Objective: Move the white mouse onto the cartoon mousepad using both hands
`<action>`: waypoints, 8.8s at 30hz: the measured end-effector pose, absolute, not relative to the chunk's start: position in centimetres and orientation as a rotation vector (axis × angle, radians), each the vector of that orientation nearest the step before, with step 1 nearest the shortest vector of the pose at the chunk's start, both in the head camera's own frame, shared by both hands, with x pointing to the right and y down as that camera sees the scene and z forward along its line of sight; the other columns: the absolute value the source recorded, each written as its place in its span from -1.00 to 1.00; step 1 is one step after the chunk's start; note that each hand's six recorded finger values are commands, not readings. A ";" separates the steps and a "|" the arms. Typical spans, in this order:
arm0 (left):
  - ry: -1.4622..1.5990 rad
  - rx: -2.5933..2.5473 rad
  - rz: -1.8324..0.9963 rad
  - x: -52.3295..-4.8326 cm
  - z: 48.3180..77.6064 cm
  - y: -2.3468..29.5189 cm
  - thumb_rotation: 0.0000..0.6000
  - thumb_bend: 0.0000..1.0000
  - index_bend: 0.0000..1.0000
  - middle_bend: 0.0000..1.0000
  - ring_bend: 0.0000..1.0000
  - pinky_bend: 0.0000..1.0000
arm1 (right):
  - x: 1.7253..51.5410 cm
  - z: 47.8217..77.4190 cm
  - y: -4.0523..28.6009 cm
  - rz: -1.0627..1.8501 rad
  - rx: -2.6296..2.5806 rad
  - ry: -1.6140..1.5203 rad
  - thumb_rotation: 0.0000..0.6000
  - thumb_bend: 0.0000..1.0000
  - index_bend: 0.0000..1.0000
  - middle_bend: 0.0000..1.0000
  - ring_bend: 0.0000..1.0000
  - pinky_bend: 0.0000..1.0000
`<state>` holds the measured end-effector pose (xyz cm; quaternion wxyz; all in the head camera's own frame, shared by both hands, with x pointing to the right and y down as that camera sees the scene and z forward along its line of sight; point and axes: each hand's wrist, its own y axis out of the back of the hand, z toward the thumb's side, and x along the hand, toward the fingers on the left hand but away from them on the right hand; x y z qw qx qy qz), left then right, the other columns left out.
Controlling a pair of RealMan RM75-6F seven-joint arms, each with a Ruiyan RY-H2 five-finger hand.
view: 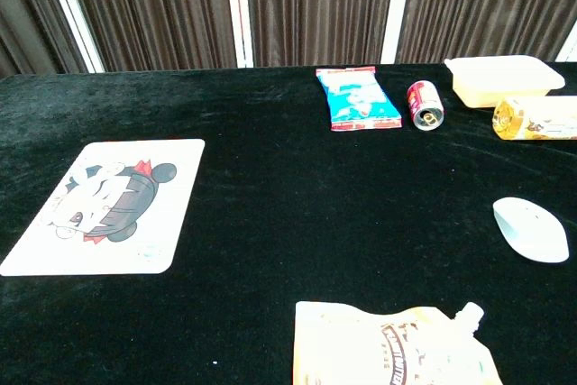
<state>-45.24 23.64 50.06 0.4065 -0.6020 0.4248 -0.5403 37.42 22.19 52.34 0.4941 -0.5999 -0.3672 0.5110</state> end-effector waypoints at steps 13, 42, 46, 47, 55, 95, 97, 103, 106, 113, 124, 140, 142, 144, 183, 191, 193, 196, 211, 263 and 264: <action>1.058 -1.508 -1.393 -45.3 50.9 23.1 1.00 -1.00 -1.00 -1.00 -1.00 -1.00 | 36.7 55.9 21.3 1.186 -1.584 -0.678 1.00 -1.00 -0.91 -1.00 -1.00 -1.00; 1.020 -1.330 -1.611 -47.0 55.2 21.0 1.00 -1.00 -1.00 -1.00 -1.00 -1.00 | 34.2 68.4 15.3 0.633 -1.409 0.360 1.00 -1.00 -0.90 -0.95 -1.00 -1.00; 1.014 -1.329 -1.621 -47.0 55.5 21.0 1.00 -1.00 -1.00 -1.00 -1.00 -1.00 | 33.9 69.0 15.6 0.631 -1.422 0.362 1.00 -1.00 -0.90 -0.95 -1.00 -1.00; 1.013 -1.327 -1.623 -47.1 55.5 21.0 1.00 -1.00 -1.00 -1.00 -1.00 -1.00 | 33.7 69.1 15.7 0.630 -1.426 0.360 1.00 -1.00 -0.90 -0.95 -1.00 -1.00; 1.010 -1.317 -1.631 -47.1 55.7 20.9 1.00 -1.00 -1.00 -1.00 -1.00 -1.00 | 33.0 70.5 16.2 0.649 -1.450 0.345 1.00 -1.00 -0.90 -0.95 -1.00 -0.99; 1.036 -1.380 -1.607 -46.9 55.1 20.9 1.00 -1.00 -1.00 -1.00 -1.00 -1.00 | 20.2 66.8 12.4 0.244 -1.395 0.174 1.00 0.49 -0.19 0.03 -0.18 0.03; 1.038 -1.388 -1.606 -46.9 55.1 20.9 1.00 -1.00 -1.00 -1.00 -1.00 -1.00 | 18.2 67.1 12.3 0.222 -1.381 0.185 1.00 0.49 -0.19 0.03 -0.18 0.03; 1.063 -1.403 -1.612 -47.5 54.9 20.7 1.00 -1.00 -1.00 -1.00 -1.00 -1.00 | 13.9 68.2 12.6 0.210 -1.362 0.222 1.00 0.49 -0.19 0.03 -0.18 0.03; 1.092 -1.416 -1.624 -48.2 54.8 20.5 1.00 -1.00 -1.00 -1.00 -1.00 -1.00 | 11.7 69.2 13.1 0.224 -1.362 0.249 1.00 0.49 -0.19 0.03 -0.18 0.02; 1.112 -1.446 -1.645 -49.3 54.8 20.3 1.00 -1.00 -1.00 -1.00 -1.00 -1.00 | 8.2 70.3 15.0 0.224 -1.346 0.312 1.00 -0.22 -0.35 -0.15 -0.31 -0.08; 1.129 -1.465 -1.642 -49.7 54.5 20.2 1.00 -1.00 -1.00 -1.00 -1.00 -1.00 | 8.6 71.1 15.6 0.312 -1.312 0.322 1.00 -1.00 -1.00 -1.00 -1.00 -0.80; 0.868 -1.645 -1.247 -41.6 54.6 17.7 1.00 -1.00 -1.00 -1.00 -1.00 -1.00 | 22.9 61.5 12.7 0.560 -1.317 -0.042 1.00 -1.00 -1.00 -1.00 -1.00 -0.81; 0.765 -1.650 -1.183 -39.4 55.1 17.1 1.00 -1.00 -1.00 -1.00 -1.00 -1.00 | 26.7 60.0 13.0 0.694 -1.355 -0.181 1.00 -1.00 -1.00 -1.00 -1.00 -0.88; 0.657 -1.639 -1.149 -37.4 56.0 16.5 1.00 -1.00 -1.00 -1.00 -1.00 -1.00 | 30.3 58.4 13.6 0.830 -1.380 -0.322 1.00 -1.00 -1.00 -1.00 -1.00 -0.96; -0.192 -1.486 -0.671 -5.9 71.3 16.5 1.00 -0.85 -0.45 -0.57 -0.55 -0.65 | 41.3 55.6 19.1 1.433 -1.369 -0.948 1.00 -1.00 -1.00 -1.00 -1.00 -1.00; -0.235 -1.472 -0.619 -5.4 72.0 17.4 1.00 -0.76 0.22 -0.01 -0.08 -0.25 | 41.7 55.6 18.9 1.449 -1.364 -0.960 1.00 -1.00 -1.00 -1.00 -1.00 -1.00; -0.245 -1.449 -0.591 -5.5 71.9 17.5 1.00 -0.76 0.25 0.01 -0.06 -0.23 | 41.7 55.6 18.9 1.452 -1.366 -0.958 1.00 -1.00 -1.00 -1.00 -1.00 -1.00; -0.253 -1.416 -0.559 -6.2 71.4 17.1 1.00 -0.76 0.31 0.03 -0.05 -0.21 | 41.7 55.7 19.0 1.453 -1.369 -0.953 1.00 -1.00 -1.00 -1.00 -1.00 -1.00; -0.338 -1.246 -0.269 -16.6 67.2 14.5 1.00 -0.76 0.43 0.04 -0.03 -0.20 | 40.7 56.4 19.6 1.461 -1.354 -0.915 1.00 -1.00 -1.00 -1.00 -1.00 -1.00; 0.190 -1.272 -0.762 -34.4 64.3 10.7 1.00 -0.92 -1.00 -1.00 -1.00 -1.00 | 38.8 55.4 20.1 1.394 -1.412 -0.927 1.00 -1.00 -1.00 -1.00 -1.00 -1.00; 0.253 -1.297 -0.801 -34.8 63.8 10.9 1.00 -0.92 -1.00 -1.00 -1.00 -1.00 | 38.8 55.3 20.2 1.388 -1.421 -0.926 1.00 -1.00 -1.00 -1.00 -1.00 -1.00</action>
